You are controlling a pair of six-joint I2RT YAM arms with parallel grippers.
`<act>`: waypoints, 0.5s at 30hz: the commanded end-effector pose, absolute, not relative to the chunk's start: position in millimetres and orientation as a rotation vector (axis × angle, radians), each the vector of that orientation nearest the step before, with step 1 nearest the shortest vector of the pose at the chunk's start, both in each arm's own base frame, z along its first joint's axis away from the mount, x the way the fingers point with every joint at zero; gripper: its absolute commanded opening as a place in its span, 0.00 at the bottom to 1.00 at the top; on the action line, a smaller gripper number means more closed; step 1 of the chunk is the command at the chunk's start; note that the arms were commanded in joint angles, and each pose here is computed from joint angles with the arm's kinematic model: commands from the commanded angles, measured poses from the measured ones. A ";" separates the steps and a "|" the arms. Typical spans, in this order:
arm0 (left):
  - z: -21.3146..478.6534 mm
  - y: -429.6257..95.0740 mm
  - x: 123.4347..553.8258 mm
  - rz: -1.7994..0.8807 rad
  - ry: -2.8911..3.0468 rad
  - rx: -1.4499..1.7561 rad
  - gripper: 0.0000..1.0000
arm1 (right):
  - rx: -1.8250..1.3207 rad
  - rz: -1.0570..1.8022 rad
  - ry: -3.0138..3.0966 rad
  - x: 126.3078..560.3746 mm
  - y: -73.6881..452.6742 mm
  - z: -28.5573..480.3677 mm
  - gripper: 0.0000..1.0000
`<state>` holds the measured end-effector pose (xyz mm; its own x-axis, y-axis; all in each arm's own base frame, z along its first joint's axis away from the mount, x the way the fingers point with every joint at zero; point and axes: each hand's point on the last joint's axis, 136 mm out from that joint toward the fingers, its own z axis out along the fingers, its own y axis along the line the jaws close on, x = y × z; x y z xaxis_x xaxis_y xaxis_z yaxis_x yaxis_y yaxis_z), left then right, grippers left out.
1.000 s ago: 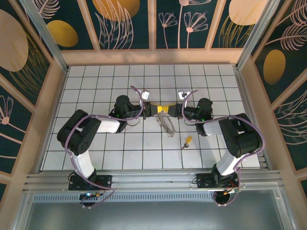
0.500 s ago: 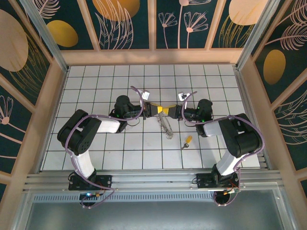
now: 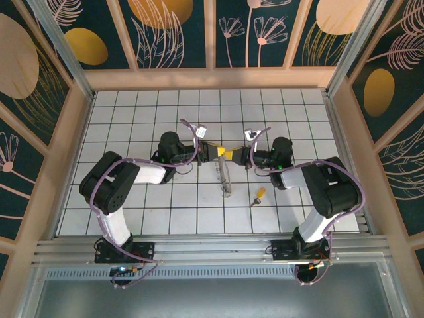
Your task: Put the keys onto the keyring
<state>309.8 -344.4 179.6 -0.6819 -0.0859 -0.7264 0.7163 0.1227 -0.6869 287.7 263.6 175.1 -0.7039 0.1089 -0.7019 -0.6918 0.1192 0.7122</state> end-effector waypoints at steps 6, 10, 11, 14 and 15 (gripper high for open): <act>187.9 -346.9 313.1 -1.622 1.733 0.609 0.00 | -0.628 1.637 1.723 280.4 265.9 183.7 0.00; 203.0 -337.9 320.9 -1.566 1.702 0.533 0.24 | -0.587 1.598 1.707 285.9 263.1 189.5 0.00; 207.7 -333.1 323.9 -1.544 1.694 0.506 0.35 | -0.578 1.590 1.703 287.6 262.1 191.2 0.00; 220.3 -322.7 323.1 -1.504 1.672 0.471 0.50 | -0.568 1.574 1.683 289.0 260.1 197.3 0.00; 223.1 -320.0 322.5 -1.496 1.668 0.460 0.55 | -0.564 1.568 1.673 289.5 259.4 199.9 0.00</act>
